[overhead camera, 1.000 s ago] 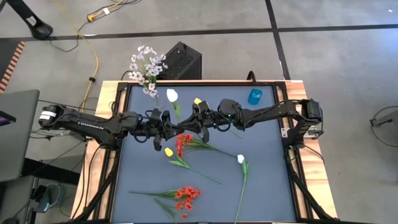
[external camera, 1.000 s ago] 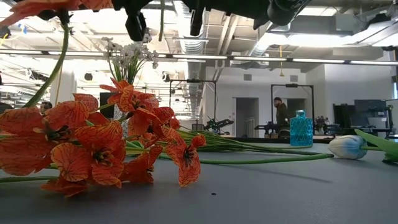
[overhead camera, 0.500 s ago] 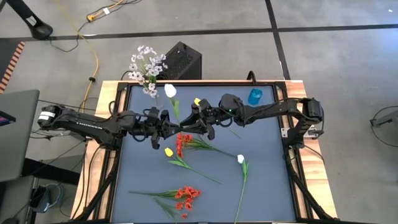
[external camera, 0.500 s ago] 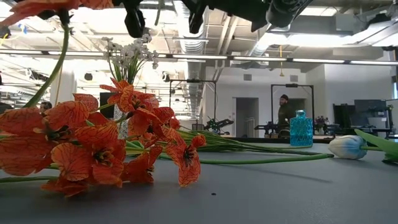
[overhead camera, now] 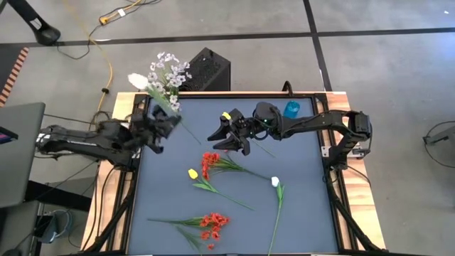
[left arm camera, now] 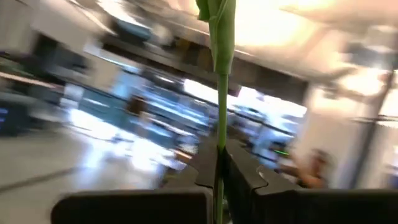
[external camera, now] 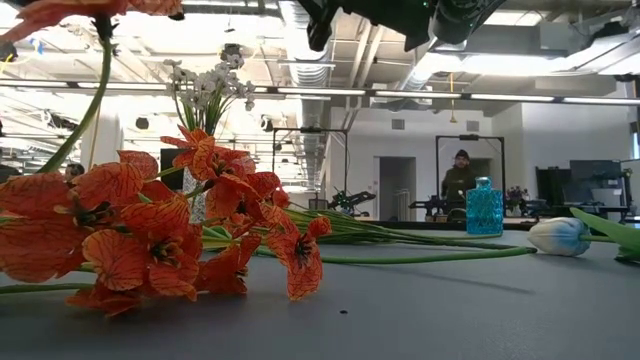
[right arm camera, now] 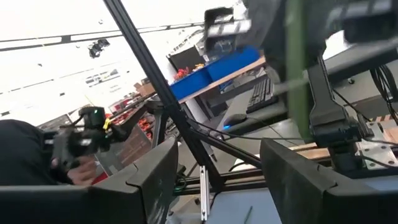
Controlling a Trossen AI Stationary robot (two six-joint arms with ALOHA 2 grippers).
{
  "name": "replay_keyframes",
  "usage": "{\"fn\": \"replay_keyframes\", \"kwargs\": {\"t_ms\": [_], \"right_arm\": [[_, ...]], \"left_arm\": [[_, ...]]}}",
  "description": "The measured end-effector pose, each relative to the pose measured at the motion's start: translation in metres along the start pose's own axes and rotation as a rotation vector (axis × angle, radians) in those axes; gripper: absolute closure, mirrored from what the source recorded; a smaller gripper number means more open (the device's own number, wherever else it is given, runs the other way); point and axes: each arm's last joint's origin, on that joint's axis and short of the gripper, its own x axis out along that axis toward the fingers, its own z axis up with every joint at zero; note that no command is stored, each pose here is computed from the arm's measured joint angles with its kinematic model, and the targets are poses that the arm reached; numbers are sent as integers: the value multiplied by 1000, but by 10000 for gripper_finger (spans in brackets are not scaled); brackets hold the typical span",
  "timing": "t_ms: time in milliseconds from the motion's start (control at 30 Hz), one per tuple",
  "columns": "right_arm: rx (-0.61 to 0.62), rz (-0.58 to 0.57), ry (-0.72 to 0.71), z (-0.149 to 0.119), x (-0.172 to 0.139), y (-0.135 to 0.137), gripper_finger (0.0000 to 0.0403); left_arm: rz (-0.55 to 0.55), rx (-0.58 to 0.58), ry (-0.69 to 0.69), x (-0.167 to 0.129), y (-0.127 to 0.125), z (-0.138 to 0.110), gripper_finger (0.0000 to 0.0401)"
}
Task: Sort flowers into vase by color
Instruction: Put the top white tulip flower into the transparent vase
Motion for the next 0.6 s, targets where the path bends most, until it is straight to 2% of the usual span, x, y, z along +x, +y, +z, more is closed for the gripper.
{"fn": "replay_keyframes", "kwargs": {"t_ms": [133,300,500,600], "right_arm": [[32,-1,42,-8,4,4,148],[66,-4,113,-20,11,11,148],[81,-16,179,-31,15,15,148],[83,-20,180,-31,15,15,148]], "left_arm": [[240,117,-39,-19,11,16,401],[532,221,4,-40,25,22,401],[779,379,53,-50,35,21,401],[833,412,67,-49,40,18,401]]}}
